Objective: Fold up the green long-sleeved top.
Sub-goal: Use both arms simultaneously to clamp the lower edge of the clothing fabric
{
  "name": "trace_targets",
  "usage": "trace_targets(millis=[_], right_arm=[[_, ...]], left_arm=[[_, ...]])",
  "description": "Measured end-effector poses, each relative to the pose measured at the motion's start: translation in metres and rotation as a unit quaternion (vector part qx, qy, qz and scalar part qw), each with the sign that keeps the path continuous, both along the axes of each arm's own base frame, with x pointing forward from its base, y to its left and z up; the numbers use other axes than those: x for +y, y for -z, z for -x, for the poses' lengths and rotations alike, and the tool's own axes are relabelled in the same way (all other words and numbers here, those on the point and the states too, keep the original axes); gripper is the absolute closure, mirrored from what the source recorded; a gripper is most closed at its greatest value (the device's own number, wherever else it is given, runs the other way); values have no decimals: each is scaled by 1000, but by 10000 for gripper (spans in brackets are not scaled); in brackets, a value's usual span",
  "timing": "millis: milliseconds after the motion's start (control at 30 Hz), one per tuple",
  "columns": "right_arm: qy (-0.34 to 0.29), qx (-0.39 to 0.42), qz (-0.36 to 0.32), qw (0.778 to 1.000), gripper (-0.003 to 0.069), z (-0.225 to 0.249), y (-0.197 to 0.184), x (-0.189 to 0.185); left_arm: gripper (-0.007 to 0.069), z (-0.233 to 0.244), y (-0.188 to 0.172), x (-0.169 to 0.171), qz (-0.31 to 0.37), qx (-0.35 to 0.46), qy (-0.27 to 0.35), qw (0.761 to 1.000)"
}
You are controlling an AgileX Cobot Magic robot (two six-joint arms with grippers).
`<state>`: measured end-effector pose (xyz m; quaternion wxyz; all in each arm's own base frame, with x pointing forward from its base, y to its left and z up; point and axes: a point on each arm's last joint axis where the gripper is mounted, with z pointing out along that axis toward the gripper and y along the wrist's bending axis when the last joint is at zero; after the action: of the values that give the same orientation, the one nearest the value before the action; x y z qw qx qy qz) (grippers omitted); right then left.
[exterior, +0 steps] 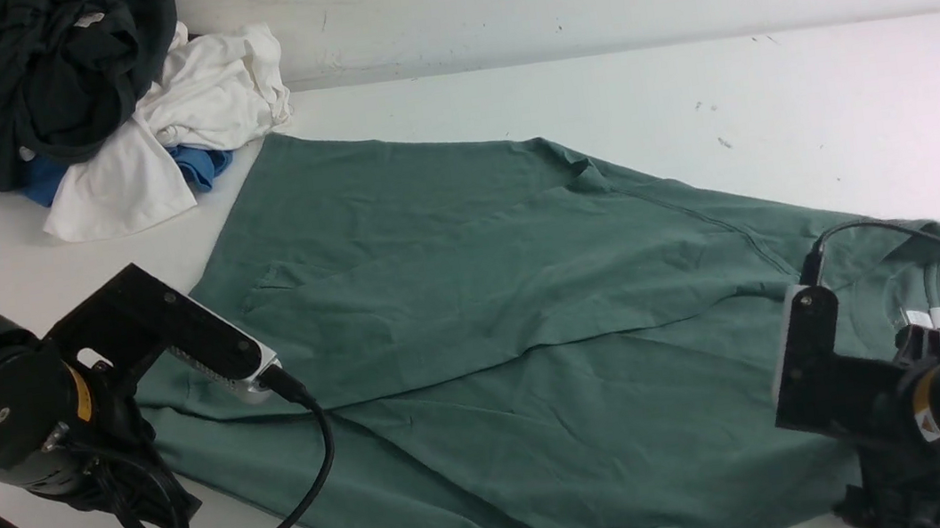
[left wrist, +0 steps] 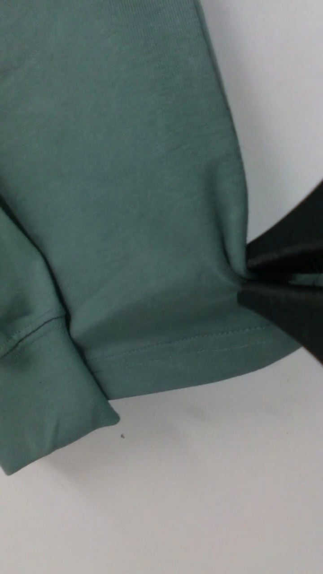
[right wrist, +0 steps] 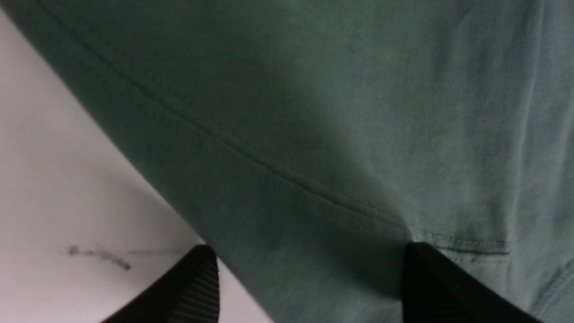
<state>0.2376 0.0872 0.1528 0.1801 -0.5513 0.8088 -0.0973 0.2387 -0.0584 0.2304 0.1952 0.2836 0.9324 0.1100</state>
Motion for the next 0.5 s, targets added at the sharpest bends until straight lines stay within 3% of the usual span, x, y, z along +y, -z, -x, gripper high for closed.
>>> trace_targets(millis=[33,100,133,167,300,500], right_arm=[[0,0,-1,1000,181,-1,1,0],[14,-4,-10,1000,301,-5,4,3],[14,-5,-10,1000,301,-6,4,3],[31,-4,-16,999,393,-7,3,3],[111,28,3,993,615,-4,-12,-4],[163,-37,36,985,660,-2,-75,-19]], left_arm=[[612,0,0,0,0,1,-1,1000],[612,1,0,1,-3,10,-5,1000],[612,2,0,1,-4,11,-6,1000],[612,2,-2,2,-6,19,-16,1000],[612,7,-22,4,-9,40,-46,998],[612,8,-80,1,52,-24,-66,996]])
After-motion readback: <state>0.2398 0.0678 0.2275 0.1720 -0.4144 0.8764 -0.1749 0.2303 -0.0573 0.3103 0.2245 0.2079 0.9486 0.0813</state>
